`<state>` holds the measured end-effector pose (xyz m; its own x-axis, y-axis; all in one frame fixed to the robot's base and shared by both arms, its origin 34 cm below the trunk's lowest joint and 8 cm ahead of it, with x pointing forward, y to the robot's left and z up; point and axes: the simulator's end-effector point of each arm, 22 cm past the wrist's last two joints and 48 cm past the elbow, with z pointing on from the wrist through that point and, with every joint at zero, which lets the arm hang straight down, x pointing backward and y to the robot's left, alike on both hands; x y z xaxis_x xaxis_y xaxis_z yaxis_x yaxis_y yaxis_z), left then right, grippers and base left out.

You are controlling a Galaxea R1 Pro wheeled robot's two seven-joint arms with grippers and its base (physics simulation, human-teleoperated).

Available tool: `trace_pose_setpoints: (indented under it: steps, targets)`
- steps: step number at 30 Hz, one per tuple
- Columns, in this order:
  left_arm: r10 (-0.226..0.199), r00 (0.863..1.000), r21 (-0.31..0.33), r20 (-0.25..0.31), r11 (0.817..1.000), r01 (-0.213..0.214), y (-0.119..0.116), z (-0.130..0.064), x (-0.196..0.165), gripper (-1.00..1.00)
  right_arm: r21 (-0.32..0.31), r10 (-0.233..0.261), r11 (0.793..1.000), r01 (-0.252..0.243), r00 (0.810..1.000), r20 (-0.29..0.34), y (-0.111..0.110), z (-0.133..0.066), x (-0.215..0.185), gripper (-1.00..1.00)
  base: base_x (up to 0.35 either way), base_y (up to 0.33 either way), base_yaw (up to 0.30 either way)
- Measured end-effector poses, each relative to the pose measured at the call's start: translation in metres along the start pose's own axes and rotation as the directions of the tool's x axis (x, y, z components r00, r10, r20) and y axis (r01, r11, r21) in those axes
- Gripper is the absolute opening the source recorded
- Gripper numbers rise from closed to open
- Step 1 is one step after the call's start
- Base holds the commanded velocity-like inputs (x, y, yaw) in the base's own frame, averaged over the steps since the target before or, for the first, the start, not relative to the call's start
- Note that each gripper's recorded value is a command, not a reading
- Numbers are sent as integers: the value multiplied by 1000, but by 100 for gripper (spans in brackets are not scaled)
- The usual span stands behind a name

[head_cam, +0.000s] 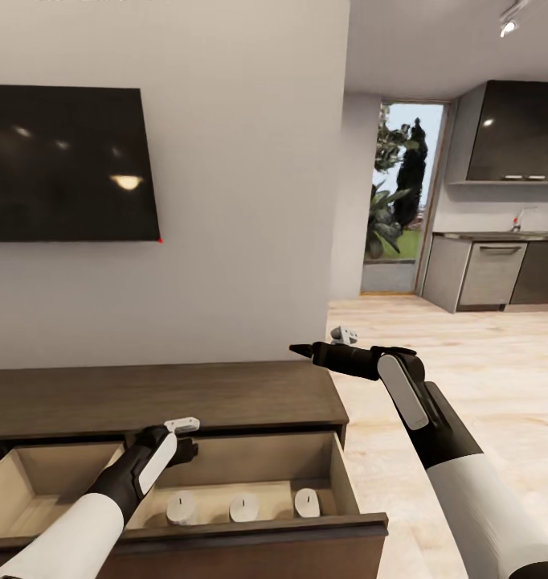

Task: Place each of the two pumpkins and all three candles from the living room inside a cabinet in the living room (use any cabinet), then make sure every cabinet is closed, and position the cauldron so it is next to a table in the living room.

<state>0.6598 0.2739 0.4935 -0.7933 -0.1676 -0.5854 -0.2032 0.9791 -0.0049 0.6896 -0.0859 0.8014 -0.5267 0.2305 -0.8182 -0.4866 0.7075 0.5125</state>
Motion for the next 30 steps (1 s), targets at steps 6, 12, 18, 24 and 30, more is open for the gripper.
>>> trace_pose_setpoints:
  steps: [6,12,18,24,30]
  targets:
    - [0,1000,0,0,1000,0,-1,-9,-10,100,-1,0,1000,0,1000,0,6,0,-12,100,-62,0,0]
    - [0,1000,0,-1,1000,0,-1,-17,-20,100,-2,0,1000,0,1000,0,12,-1,-25,100,-292,0,0]
    - [0,1000,0,-1,1000,0,-2,-26,-30,100,-4,1,1000,-1,1000,-1,18,-2,-37,100,-333,0,0]
    - [0,1000,0,-2,1000,0,-3,-35,-40,100,-4,2,1000,-2,1000,-1,23,-3,-49,100,-337,0,0]
    - [0,1000,0,-2,1000,0,-3,-44,-50,100,-4,1,1000,-1,1000,-1,29,-4,-61,100,-337,0,0]
